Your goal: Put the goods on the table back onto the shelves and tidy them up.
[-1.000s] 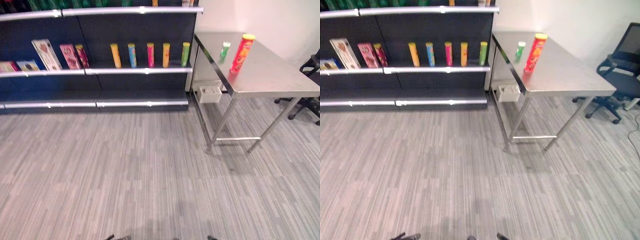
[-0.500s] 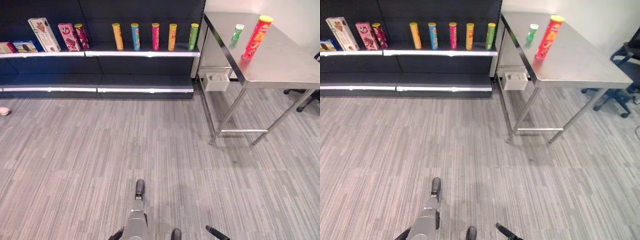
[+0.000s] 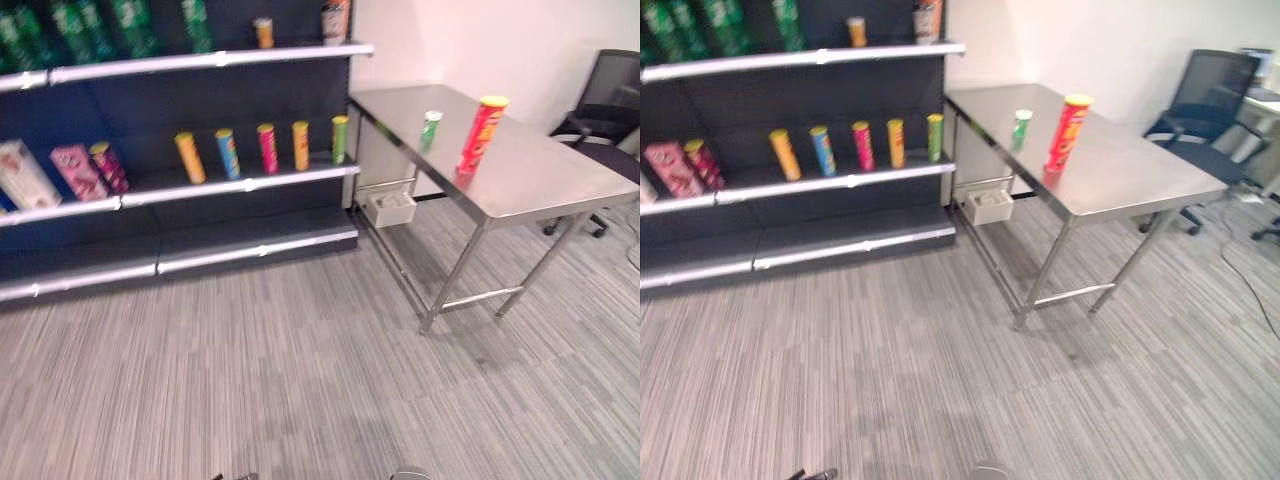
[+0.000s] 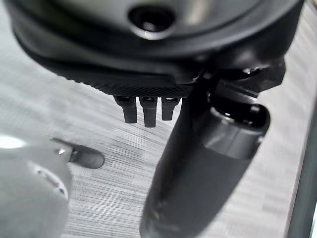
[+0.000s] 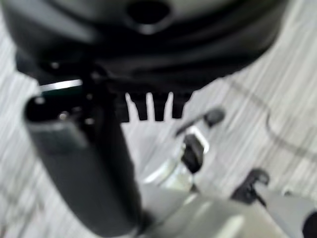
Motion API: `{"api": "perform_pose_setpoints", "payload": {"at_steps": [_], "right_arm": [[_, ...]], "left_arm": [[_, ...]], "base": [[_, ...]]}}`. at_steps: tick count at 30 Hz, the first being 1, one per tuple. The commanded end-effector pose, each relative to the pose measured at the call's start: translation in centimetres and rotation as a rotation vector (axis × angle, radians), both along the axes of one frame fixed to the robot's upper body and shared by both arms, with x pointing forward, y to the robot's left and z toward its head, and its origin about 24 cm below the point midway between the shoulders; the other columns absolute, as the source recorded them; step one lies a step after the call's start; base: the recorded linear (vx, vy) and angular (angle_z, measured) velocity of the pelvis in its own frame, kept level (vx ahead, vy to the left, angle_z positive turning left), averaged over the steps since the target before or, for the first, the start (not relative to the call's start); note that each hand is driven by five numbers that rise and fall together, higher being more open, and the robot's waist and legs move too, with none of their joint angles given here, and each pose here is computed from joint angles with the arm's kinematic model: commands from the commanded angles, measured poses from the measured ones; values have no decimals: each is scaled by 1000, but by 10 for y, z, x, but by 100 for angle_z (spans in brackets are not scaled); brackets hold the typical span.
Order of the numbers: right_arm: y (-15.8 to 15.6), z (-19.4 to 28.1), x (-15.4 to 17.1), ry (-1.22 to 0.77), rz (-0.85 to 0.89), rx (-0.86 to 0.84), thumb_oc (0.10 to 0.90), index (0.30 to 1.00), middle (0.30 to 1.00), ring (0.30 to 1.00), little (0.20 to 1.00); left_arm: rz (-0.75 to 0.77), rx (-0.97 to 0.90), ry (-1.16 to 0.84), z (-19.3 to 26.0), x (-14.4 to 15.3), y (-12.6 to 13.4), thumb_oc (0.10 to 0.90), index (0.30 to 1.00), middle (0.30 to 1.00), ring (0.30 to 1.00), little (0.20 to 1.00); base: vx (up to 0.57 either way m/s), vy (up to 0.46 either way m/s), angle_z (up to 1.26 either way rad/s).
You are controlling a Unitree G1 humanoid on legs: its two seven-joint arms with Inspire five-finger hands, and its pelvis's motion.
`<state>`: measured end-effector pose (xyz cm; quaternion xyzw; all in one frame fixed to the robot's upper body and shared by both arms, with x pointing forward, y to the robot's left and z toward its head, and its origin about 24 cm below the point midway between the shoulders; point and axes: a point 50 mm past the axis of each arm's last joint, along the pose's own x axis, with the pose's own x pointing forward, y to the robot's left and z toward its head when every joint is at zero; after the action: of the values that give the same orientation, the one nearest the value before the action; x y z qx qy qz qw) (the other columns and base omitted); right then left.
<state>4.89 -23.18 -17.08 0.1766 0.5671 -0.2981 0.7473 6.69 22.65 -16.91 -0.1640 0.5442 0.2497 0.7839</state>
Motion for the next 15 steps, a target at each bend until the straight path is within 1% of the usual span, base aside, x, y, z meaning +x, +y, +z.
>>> {"api": "perform_pose_setpoints", "payload": {"at_steps": [1,3,4,6,8,10,12,13,14,15], "right_arm": [[2,4,33,-57,44,-11,800,900,900,900,900],[3,3,29,-39,42,-5,800,900,900,900,900],[3,2,23,-12,32,-1,800,900,900,900,900],[2,1,15,12,13,11,800,900,900,900,900],[1,1,11,21,-2,21,800,900,900,900,900],[-1,0,4,34,-32,28,800,900,900,900,900],[-2,1,7,18,-33,27,800,900,900,900,900],[-2,2,14,-6,-26,21,800,900,900,900,900],[-2,4,29,-63,-8,6,800,900,900,900,900],[-2,8,45,-121,26,-12,800,900,900,900,900]], "left_arm": [[-95,18,-25,2,11,0,800,900,900,900,900],[-148,7,-41,2,19,-9,800,900,900,900,900],[-206,-4,-46,1,23,-17,800,900,900,900,900],[-259,-36,-21,-2,16,-27,800,900,900,900,900],[-281,-43,-10,-2,14,-27,800,900,900,900,900],[-207,-66,19,-4,-1,-22,800,900,900,900,900],[-212,-64,31,-4,-3,-22,800,900,900,900,900],[-223,-56,41,-5,-5,-21,800,900,900,900,900],[-247,-47,41,-4,-4,-22,800,900,900,900,900],[-288,-31,2,-2,8,-22,800,900,900,900,900]], "base": [[278,-19,65],[481,-45,41],[527,-49,33],[417,-33,38],[326,-11,25],[630,-26,3],[357,-36,11],[354,-91,0],[540,-177,-6],[503,-191,-30]]}}
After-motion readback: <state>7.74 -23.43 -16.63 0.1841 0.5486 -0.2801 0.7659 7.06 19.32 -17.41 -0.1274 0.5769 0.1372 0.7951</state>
